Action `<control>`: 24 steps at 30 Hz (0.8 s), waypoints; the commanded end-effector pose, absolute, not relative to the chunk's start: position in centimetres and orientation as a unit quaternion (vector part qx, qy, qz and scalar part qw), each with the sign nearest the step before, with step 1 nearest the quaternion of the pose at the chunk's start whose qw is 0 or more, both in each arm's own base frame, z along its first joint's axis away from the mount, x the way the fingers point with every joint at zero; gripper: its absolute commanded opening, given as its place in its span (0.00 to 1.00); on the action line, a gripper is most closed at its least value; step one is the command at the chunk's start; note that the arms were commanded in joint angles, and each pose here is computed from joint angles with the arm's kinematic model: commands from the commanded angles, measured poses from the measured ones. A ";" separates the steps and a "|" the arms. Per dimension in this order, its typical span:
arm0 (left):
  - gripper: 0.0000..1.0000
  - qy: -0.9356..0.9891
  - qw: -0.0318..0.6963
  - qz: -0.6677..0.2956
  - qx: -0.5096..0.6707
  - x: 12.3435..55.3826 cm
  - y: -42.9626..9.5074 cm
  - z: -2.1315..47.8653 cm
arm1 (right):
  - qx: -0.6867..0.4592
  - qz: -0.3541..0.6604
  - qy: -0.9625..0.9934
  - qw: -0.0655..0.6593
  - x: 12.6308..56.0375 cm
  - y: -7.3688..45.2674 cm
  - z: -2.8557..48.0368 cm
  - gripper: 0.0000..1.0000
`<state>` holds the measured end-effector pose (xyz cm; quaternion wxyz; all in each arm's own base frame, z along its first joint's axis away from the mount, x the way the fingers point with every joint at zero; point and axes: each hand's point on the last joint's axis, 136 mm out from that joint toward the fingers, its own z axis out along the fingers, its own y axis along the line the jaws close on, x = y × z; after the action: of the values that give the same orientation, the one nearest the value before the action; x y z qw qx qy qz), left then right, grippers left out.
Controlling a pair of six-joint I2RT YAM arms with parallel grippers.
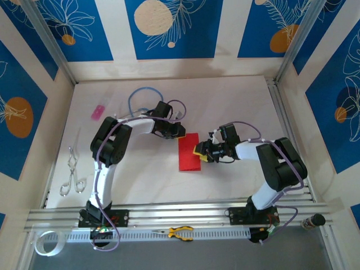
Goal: Fold a paper plane with a square sheet of paper (pick it up from the middle)
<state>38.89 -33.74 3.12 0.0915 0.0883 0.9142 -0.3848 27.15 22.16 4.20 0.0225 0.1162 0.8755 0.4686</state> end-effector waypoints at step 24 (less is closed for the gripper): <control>0.47 0.846 0.341 -0.385 0.140 33.9 -30.0 16.7 | 0.105 0.474 0.873 0.036 28.2 22.1 5.1 0.08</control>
<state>33.89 -30.72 15.26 0.2855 0.1402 0.8602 -0.3987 28.07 22.21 4.31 0.0318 0.0997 0.8738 0.4748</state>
